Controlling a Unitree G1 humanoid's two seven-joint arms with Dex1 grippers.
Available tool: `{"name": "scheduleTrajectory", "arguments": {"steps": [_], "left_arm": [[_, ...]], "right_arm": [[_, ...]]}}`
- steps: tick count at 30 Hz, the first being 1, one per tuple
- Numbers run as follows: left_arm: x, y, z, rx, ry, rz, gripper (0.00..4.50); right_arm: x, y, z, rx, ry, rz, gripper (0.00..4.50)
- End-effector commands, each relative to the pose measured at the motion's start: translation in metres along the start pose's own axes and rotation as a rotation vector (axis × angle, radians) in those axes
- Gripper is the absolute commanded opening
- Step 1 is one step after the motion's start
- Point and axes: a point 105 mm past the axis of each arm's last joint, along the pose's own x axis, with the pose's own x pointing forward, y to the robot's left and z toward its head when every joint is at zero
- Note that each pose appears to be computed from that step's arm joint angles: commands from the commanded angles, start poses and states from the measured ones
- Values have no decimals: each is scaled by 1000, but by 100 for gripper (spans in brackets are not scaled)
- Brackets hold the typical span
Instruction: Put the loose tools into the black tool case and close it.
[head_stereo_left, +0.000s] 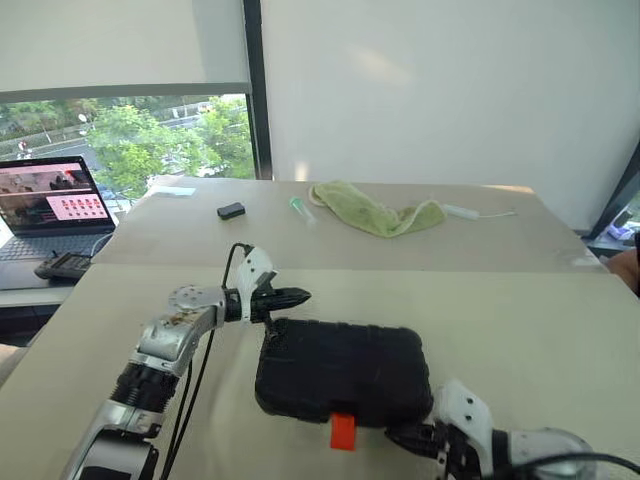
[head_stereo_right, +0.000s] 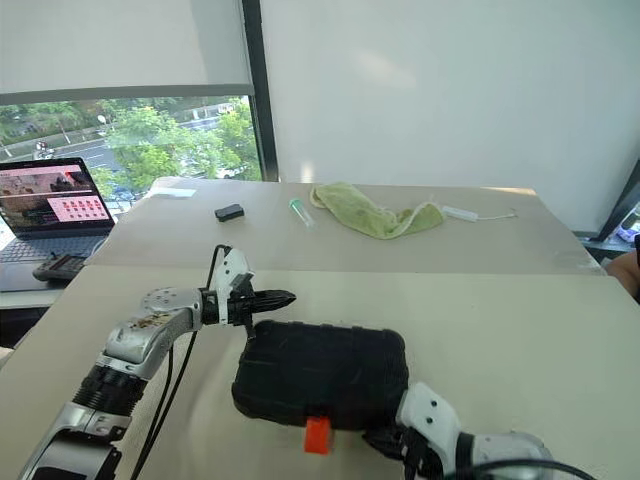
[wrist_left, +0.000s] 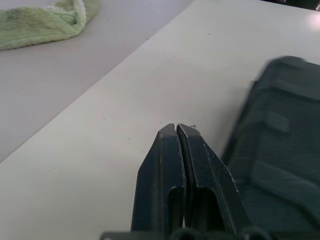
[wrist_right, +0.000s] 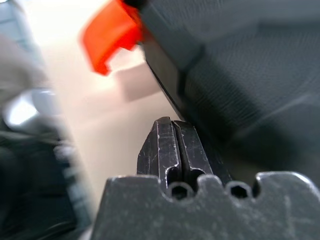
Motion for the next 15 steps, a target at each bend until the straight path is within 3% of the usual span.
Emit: {"name": "scheduleTrajectory", "arguments": {"steps": [1, 6, 11, 15], "left_arm": [[-10, 0, 19, 36, -38, 4, 10], [-13, -10, 34, 4, -65, -54, 10], [-10, -29, 44, 21, -64, -153, 10], [-18, -41, 43, -40, -37, -267, 119]], "right_arm": [[-6, -42, 19, -56, -15, -134, 0], [-4, -90, 38, -122, -9, -231, 0], [-2, -110, 41, -128, 0, -207, 0], [-24, -85, 48, -74, -48, -146, 115]]}}
